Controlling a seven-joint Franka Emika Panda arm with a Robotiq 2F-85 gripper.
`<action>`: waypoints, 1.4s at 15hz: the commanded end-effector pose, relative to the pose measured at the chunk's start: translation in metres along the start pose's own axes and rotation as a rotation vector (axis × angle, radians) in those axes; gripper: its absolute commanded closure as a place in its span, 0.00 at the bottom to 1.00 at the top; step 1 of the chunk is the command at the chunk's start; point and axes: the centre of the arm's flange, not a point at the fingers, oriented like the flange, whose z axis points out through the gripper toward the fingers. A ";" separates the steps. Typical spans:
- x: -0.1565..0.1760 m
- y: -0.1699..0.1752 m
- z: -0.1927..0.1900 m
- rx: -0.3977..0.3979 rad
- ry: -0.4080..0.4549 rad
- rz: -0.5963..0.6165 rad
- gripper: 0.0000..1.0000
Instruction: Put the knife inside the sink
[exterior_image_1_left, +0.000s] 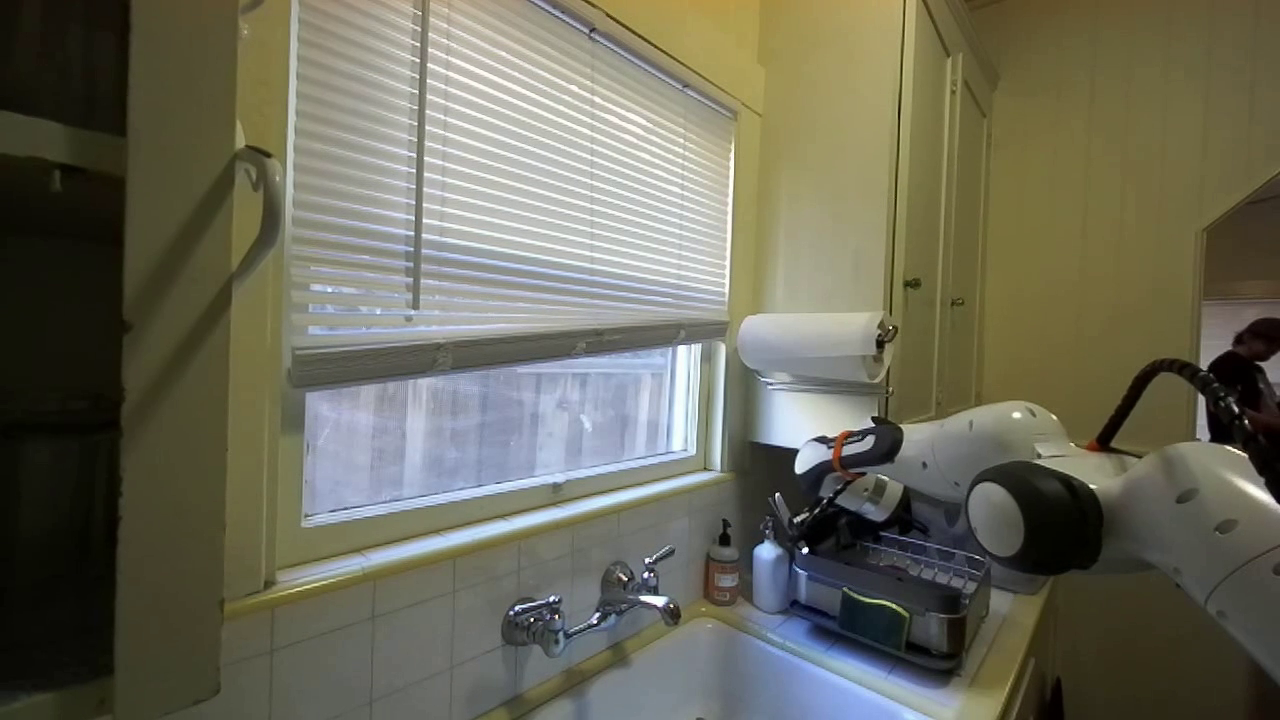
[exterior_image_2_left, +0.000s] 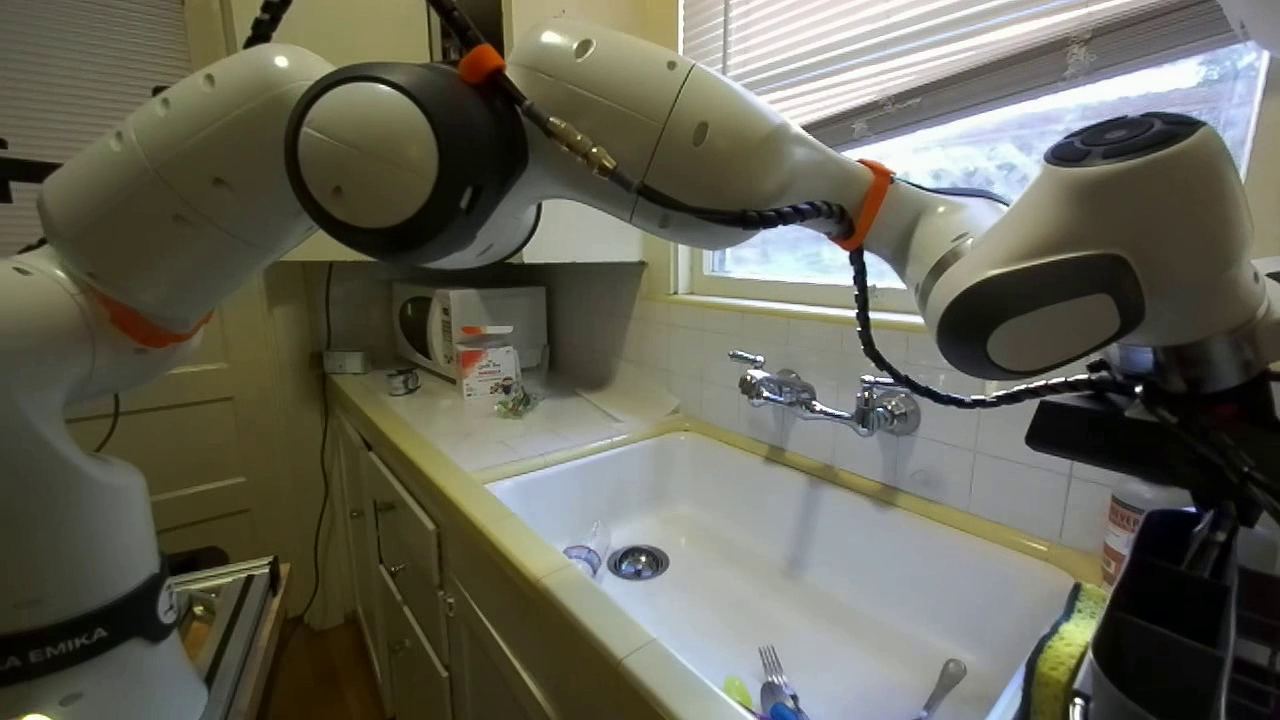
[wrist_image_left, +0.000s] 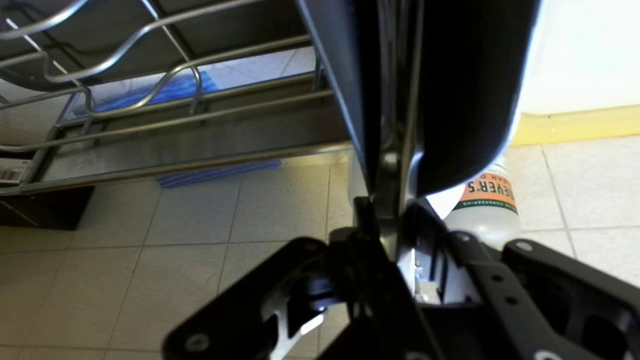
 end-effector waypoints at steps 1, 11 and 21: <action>-0.023 -0.033 -0.030 0.024 -0.058 -0.050 0.94; -0.043 -0.059 -0.055 0.007 -0.108 -0.103 0.83; -0.054 -0.066 -0.093 -0.032 -0.084 -0.122 0.67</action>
